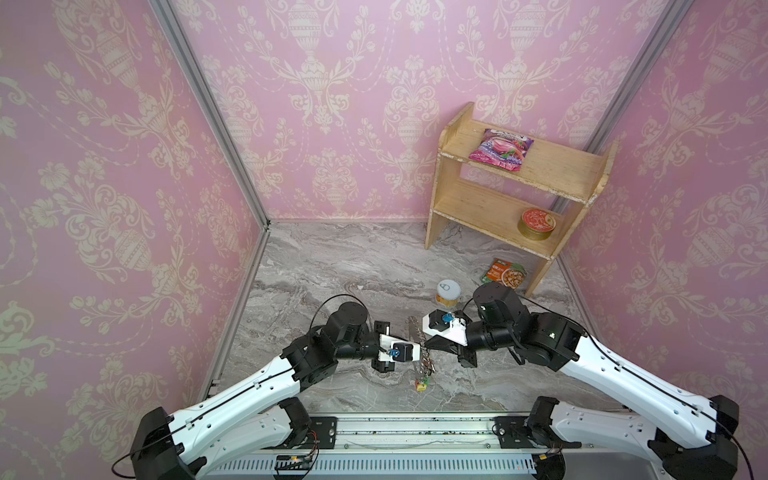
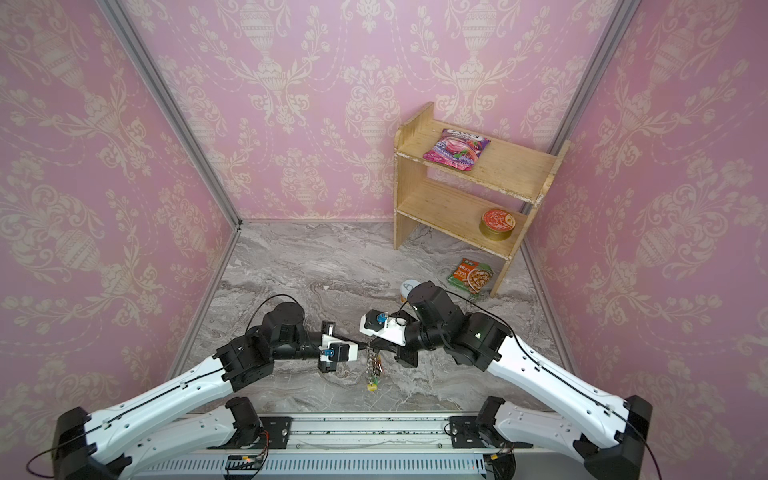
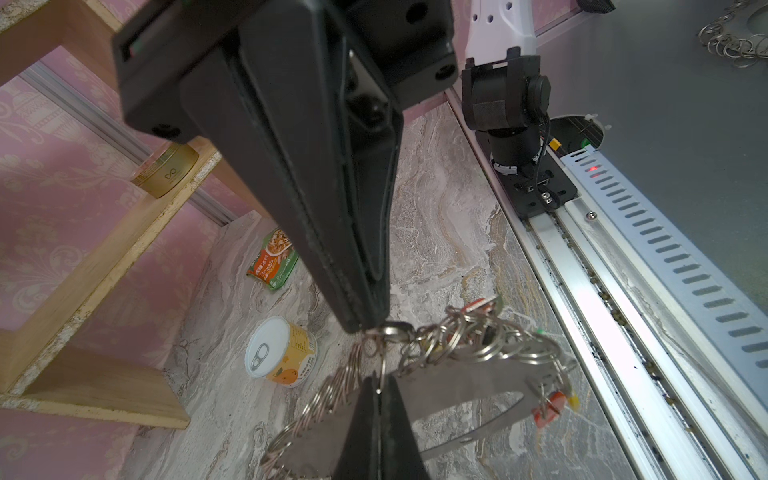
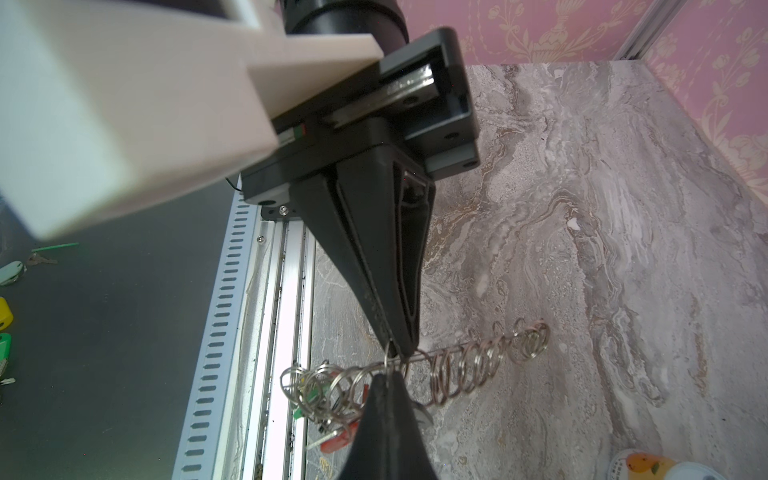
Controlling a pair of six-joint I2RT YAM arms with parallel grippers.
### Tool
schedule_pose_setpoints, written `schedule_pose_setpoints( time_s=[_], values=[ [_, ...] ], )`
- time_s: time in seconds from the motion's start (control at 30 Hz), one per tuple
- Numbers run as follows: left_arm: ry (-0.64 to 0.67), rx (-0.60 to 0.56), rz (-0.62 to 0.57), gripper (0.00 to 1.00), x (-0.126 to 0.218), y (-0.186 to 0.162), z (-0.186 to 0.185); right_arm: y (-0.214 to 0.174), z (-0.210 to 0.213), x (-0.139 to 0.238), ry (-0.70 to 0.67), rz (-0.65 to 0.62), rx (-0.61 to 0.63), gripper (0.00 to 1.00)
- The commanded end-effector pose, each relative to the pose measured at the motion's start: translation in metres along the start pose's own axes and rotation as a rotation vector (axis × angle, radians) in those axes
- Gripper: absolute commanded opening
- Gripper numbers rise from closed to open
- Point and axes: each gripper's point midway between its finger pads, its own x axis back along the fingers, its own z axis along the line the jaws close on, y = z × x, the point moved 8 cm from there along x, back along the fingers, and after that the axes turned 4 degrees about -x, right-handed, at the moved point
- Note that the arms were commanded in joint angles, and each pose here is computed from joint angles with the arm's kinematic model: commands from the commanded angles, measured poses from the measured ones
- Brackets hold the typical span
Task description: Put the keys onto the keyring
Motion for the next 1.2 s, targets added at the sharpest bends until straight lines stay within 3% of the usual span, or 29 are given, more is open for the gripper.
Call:
schedule_pose_setpoints(
  time_s=[0.0,0.57,0.9,1.17],
  values=[
    [0.073,-0.010,-0.047,0.00,0.007,0.017,0.019,0.001,0.009,0.006,0.062,0.002,0.008,0.00],
    [0.085,-0.012,-0.056,0.00,0.009,0.019,0.021,-0.002,0.009,-0.003,0.098,0.034,-0.014,0.00],
    [0.064,-0.022,-0.071,0.00,0.009,0.020,0.019,0.006,-0.006,0.019,-0.118,-0.074,-0.014,0.00],
    [0.053,-0.022,-0.080,0.00,0.009,0.021,0.017,0.010,-0.011,0.015,-0.102,-0.098,-0.036,0.00]
  ],
)
